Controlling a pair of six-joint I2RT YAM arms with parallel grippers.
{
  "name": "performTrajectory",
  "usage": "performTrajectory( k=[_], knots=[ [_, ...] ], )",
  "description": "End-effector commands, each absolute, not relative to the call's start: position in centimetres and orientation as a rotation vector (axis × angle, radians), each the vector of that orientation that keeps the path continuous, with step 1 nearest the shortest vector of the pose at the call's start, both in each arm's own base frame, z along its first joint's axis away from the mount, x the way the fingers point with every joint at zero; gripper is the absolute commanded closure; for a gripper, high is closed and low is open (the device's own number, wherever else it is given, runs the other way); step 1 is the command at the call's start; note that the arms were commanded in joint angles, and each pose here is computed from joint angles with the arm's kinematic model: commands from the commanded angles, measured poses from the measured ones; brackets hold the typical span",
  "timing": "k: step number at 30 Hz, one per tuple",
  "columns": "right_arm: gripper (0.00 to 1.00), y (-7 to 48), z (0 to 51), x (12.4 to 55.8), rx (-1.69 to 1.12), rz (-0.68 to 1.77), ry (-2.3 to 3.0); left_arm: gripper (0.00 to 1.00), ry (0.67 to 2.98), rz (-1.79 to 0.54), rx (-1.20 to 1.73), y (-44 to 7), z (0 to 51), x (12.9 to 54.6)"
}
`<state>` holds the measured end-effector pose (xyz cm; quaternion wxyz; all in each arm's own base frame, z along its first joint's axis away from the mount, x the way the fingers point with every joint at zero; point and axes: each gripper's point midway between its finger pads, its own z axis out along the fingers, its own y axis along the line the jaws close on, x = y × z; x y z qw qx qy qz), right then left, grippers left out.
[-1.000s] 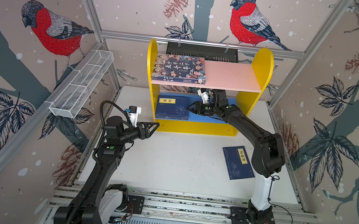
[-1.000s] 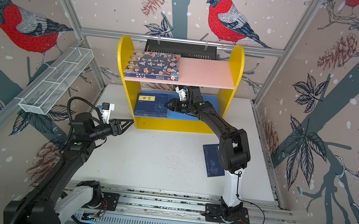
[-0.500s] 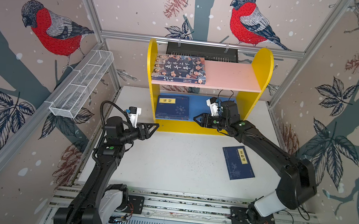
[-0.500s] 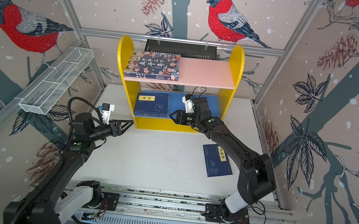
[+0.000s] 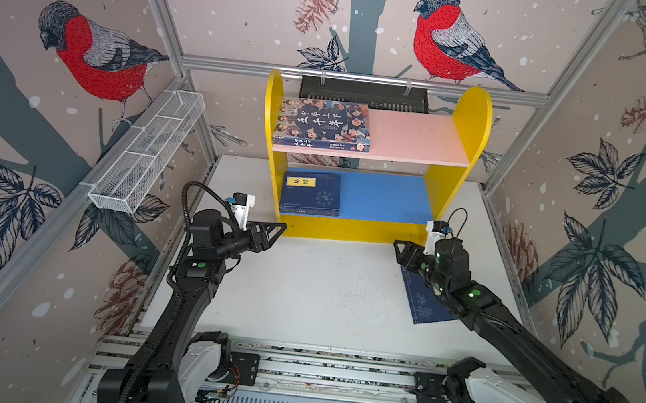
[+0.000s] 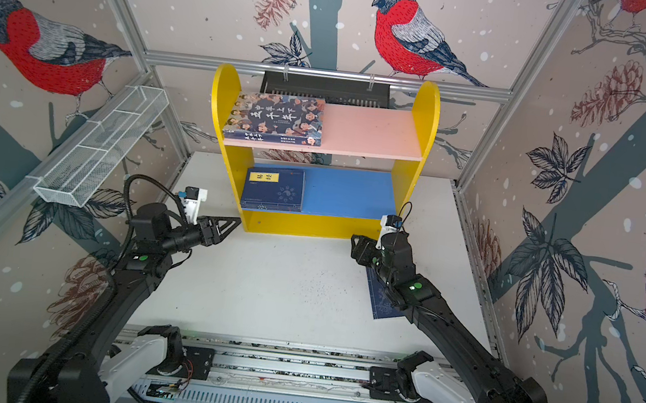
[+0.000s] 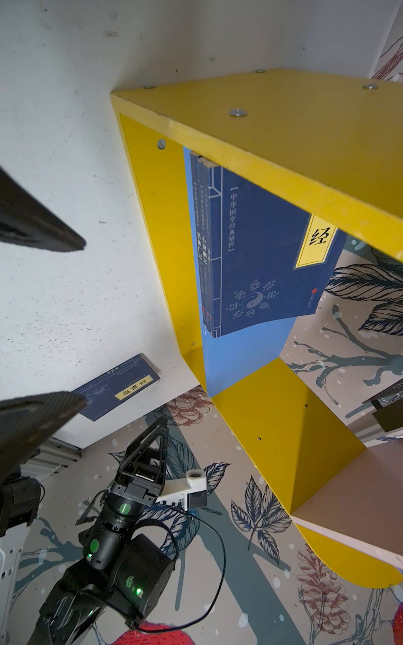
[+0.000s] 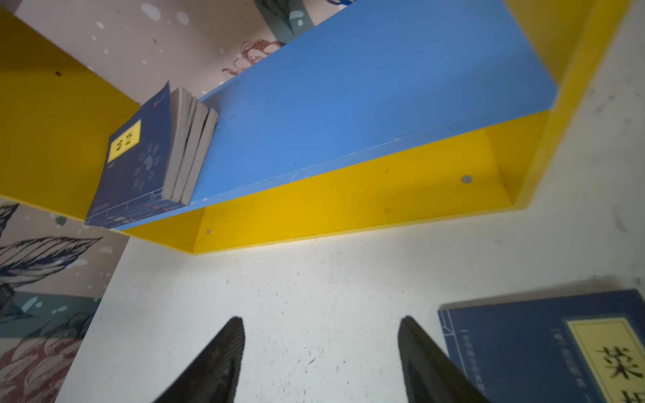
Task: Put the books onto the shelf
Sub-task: 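Open the right gripper and withdraw it from the shelf toward the table, then lower the right gripper to the last blue paperback and push it toward the left gripper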
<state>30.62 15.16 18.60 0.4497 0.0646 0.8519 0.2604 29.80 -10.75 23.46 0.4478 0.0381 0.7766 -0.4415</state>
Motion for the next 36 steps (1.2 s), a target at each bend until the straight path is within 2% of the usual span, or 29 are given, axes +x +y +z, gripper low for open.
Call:
performTrajectory(
  k=[1, 12, 18, 22, 28, 33, 36],
  knots=[
    [0.28, 12.7, 19.3, 31.7, 0.297, 0.617, 2.032, 0.36, 1.920, -1.044, 0.107, -10.4, 23.3, 30.0],
    [0.27, 8.6, 18.8, 33.3, 0.390, 0.555, 2.050, 0.36, 1.947, -0.869, 0.073, -8.5, 23.8, 31.1],
    [0.25, 4.5, 15.9, 34.6, 0.572, 0.572, 2.135, 0.36, 1.980, -0.772, -0.006, -7.0, 23.7, 32.3],
    [0.26, 3.7, 15.2, 34.7, 0.612, 0.653, 2.109, 0.36, 1.988, -0.819, 0.006, -7.5, 23.8, 32.3],
    [0.25, 1.6, 14.5, 34.8, 0.628, 0.514, 2.127, 0.36, 2.004, -0.867, 0.031, -8.1, 23.4, 32.0],
    [0.22, -1.1, 11.7, 34.6, 0.730, 0.444, 2.224, 0.36, 2.022, -1.074, -0.020, -9.7, 21.9, 31.1],
    [0.21, -1.1, 9.1, 34.3, 0.756, 0.488, 2.282, 0.36, 2.015, -1.154, -0.062, -10.1, 20.9, 30.8]
  ],
)
